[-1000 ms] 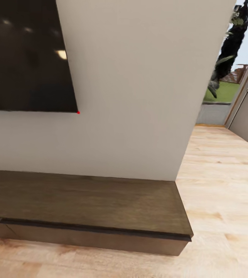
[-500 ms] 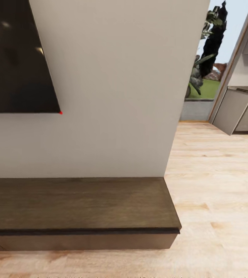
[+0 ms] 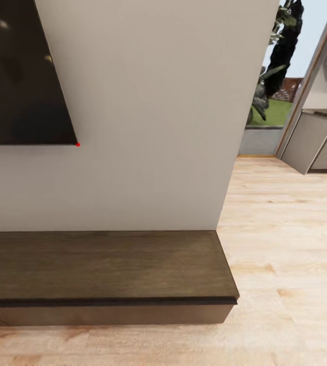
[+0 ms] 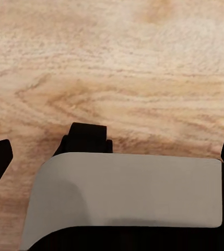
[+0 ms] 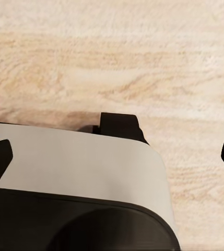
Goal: Place each of the two pumpkins and all three candles from the living room inside a cabinet in the living room (use any cabinet), then make sure every cabinet is closed, and position the cauldron so it is next to a table in the living room.
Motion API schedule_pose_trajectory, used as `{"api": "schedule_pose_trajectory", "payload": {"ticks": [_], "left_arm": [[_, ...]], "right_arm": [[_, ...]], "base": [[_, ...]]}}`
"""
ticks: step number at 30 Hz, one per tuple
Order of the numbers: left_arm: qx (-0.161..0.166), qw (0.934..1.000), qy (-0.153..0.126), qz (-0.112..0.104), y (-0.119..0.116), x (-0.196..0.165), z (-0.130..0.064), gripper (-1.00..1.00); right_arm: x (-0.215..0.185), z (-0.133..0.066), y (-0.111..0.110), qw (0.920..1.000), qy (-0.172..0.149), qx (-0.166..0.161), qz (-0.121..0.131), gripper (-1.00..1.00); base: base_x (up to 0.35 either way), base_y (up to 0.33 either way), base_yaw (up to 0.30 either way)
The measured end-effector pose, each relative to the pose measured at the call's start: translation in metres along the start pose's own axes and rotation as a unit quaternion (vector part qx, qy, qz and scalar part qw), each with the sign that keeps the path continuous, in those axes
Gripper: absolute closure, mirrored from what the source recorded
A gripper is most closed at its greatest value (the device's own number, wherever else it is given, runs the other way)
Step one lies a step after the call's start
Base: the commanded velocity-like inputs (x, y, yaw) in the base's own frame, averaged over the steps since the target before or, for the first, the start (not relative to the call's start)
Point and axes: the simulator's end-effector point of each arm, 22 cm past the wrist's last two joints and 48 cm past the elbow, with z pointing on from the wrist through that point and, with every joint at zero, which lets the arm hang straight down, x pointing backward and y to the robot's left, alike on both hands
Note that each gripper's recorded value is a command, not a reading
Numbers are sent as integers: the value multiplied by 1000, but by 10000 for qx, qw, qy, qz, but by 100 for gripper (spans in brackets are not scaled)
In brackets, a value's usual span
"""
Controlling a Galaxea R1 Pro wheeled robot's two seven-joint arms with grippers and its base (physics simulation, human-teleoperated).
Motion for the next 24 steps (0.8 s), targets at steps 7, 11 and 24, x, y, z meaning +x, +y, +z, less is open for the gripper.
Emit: {"api": "schedule_pose_trajectory", "payload": {"ticks": [7,11,24], "left_arm": [[-7,10000,56,-1,1,5,1,-100],[-11,10000,88,-1,1,7,1,-100],[-14,9999,112,-1,1,9,1,-100]], "right_arm": [[5,0,-1,10000,55,9,-1,-100],[6,1,1,10000,71,13,4,-100],[6,2,-8,9999,62,66,-53,-100]], "base": [[0,0,0],[0,0,0],[0,0,0]]}}
